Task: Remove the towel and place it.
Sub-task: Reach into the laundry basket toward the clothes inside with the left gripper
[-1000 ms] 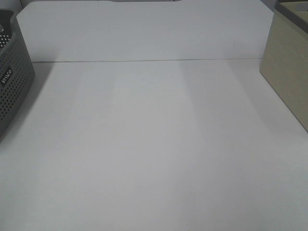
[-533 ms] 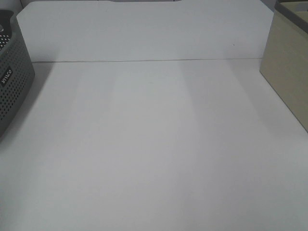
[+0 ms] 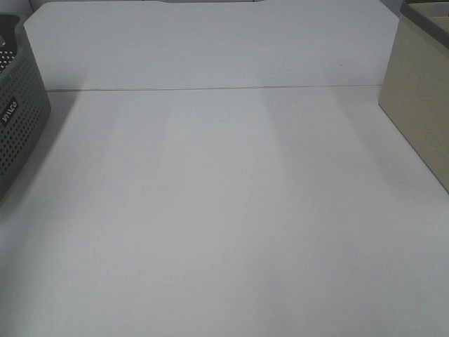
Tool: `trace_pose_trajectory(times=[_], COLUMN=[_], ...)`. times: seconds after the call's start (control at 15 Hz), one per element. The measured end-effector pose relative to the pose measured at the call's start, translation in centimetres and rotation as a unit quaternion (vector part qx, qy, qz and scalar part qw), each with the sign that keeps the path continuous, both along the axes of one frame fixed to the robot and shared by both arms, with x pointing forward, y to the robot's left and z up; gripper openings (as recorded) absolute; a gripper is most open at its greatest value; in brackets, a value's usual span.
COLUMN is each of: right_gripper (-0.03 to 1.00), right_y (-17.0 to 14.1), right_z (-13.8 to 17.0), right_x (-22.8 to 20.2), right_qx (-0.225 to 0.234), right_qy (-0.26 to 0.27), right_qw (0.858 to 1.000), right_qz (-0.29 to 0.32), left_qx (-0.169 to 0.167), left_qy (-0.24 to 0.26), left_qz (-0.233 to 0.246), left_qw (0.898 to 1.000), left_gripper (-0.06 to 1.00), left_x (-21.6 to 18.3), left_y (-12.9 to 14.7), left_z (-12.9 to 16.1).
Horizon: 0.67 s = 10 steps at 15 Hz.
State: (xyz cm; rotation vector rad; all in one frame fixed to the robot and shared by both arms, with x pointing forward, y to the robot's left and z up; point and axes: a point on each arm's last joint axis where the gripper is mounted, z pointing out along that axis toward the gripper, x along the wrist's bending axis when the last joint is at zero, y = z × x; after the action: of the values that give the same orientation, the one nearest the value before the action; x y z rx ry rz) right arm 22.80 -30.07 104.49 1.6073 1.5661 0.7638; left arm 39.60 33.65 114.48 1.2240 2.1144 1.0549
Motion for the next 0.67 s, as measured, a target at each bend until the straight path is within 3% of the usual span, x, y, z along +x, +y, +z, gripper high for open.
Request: trace_pose_trajectory(times=[0.2,0.67], right_gripper=[0.63,0.63], right_y=[0.0,0.0], right_z=[0.0,0.0], right_x=[0.0,0.0], right_qx=[0.0,0.0], right_qy=[0.0,0.0], right_qw=[1.0,1.0], right_qz=[0.0,0.0], left_qx=[-0.004,-0.023], left_qy=[0.002,0.022], left_qz=[0.046,0.096], left_qw=[0.999,0.995], left_gripper=[0.89,0.83], left_x=[4.1,13.3], left_y=[0.6,1.9], left_z=[0.5,0.1])
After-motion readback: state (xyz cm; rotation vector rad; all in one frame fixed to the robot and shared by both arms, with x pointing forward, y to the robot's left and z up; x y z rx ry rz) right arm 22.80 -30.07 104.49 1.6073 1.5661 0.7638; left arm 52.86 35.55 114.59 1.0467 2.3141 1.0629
